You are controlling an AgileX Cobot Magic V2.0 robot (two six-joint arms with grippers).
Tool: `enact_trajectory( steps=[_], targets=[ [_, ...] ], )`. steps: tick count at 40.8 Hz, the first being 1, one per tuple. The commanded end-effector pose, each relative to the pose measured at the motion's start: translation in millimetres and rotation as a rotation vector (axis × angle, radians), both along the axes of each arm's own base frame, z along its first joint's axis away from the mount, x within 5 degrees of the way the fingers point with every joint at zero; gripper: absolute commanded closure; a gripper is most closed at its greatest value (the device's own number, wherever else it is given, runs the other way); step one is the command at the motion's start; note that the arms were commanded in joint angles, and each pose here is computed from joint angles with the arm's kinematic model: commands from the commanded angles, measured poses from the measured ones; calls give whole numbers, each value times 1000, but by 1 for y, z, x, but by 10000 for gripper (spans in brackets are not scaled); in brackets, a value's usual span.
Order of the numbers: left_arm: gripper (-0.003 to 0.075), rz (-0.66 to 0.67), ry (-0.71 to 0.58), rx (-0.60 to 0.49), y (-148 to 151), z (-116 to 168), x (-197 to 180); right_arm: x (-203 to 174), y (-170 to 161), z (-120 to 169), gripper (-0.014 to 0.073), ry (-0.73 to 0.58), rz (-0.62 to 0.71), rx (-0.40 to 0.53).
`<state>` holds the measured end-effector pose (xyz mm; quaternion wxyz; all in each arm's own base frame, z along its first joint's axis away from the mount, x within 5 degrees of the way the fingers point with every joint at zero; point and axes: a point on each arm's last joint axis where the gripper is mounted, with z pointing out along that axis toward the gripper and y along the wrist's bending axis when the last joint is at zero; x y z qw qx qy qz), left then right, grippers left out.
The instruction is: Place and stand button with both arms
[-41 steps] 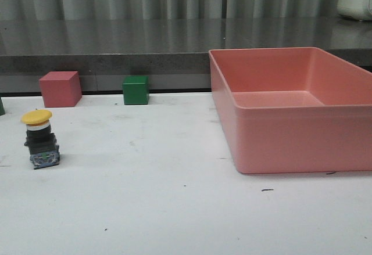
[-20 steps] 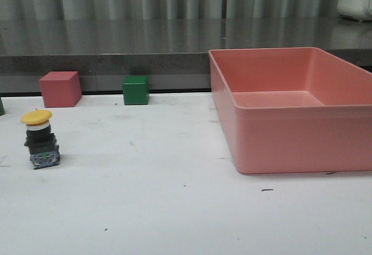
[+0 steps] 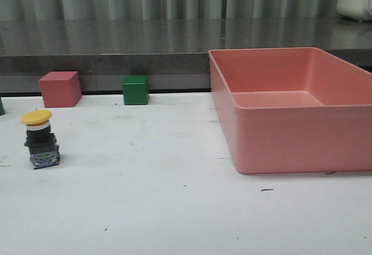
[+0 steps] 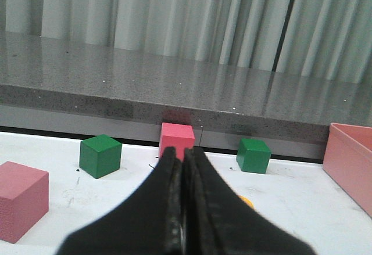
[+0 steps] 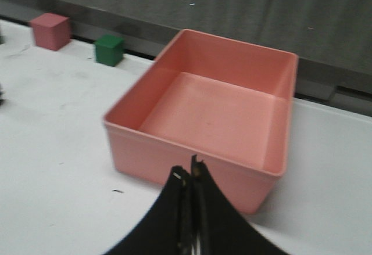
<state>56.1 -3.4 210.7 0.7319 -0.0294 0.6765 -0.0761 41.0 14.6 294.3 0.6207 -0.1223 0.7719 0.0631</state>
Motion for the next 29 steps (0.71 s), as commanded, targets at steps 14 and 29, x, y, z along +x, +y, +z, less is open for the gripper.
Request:
enact_trajectory(
  steps=[14,29],
  targets=[
    [740,8,-92,-14,1,4,-2,11,-11,-71,662,-326,-200,49],
    [740,8,-92,-14,1,4,-2,14,-12,-85,662,-344,-210,51]
  ],
)
